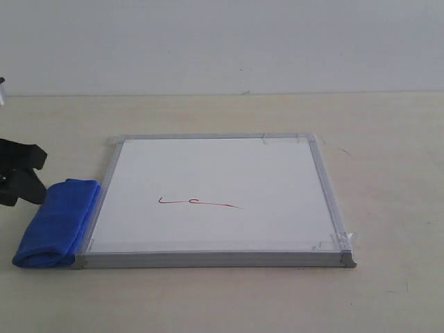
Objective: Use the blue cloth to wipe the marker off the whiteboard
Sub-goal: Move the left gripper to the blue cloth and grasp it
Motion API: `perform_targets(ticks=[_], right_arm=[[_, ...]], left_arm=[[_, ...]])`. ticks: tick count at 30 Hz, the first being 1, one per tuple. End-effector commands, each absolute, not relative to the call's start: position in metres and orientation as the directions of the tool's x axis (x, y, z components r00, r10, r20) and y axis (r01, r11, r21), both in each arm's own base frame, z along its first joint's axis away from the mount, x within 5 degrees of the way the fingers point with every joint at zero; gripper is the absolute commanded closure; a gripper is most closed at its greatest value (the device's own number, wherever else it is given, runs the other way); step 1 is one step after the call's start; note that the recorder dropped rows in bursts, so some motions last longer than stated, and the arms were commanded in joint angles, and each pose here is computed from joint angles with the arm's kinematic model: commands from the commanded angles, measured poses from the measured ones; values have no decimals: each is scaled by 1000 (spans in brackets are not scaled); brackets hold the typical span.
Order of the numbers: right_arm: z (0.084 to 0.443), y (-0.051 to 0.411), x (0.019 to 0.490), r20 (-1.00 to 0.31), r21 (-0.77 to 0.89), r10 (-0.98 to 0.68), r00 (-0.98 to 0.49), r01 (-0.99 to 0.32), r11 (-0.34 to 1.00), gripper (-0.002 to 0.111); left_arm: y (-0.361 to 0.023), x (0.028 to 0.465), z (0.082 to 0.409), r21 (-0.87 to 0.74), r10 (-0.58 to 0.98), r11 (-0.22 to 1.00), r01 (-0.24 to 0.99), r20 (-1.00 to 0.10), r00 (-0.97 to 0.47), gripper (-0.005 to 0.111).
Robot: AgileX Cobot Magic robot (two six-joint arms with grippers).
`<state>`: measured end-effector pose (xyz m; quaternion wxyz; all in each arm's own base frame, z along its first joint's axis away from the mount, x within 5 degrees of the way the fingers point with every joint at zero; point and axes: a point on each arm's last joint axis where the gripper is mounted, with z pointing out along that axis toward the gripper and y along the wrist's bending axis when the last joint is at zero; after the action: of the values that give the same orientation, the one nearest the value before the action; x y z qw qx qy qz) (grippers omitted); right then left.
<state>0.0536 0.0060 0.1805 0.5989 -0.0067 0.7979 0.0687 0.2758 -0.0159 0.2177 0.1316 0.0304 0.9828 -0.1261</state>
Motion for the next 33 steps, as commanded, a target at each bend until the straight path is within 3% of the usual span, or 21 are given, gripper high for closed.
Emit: perform_targets(ticks=[1, 4, 7, 24, 33], right_arm=[[182, 6, 54, -963, 94, 67, -263, -92, 991, 109], [182, 6, 54, -963, 94, 67, -263, -92, 991, 109], [182, 6, 54, -963, 94, 67, -263, -92, 991, 109], [182, 6, 54, -963, 94, 67, -263, -92, 991, 109], [182, 6, 54, -963, 94, 67, -263, -92, 991, 109]], left_arm=[[-17, 286, 191, -269, -59, 963, 14, -261, -963, 31], [-16, 293, 174, -263, -92, 964, -26, -241, -966, 15], [-15, 298, 159, -264, -108, 963, -49, -216, -970, 11], [-11, 321, 138, -221, -89, 975, -29, -269, -959, 11], [-24, 321, 137, -206, 3, 976, 63, -279, -960, 11]])
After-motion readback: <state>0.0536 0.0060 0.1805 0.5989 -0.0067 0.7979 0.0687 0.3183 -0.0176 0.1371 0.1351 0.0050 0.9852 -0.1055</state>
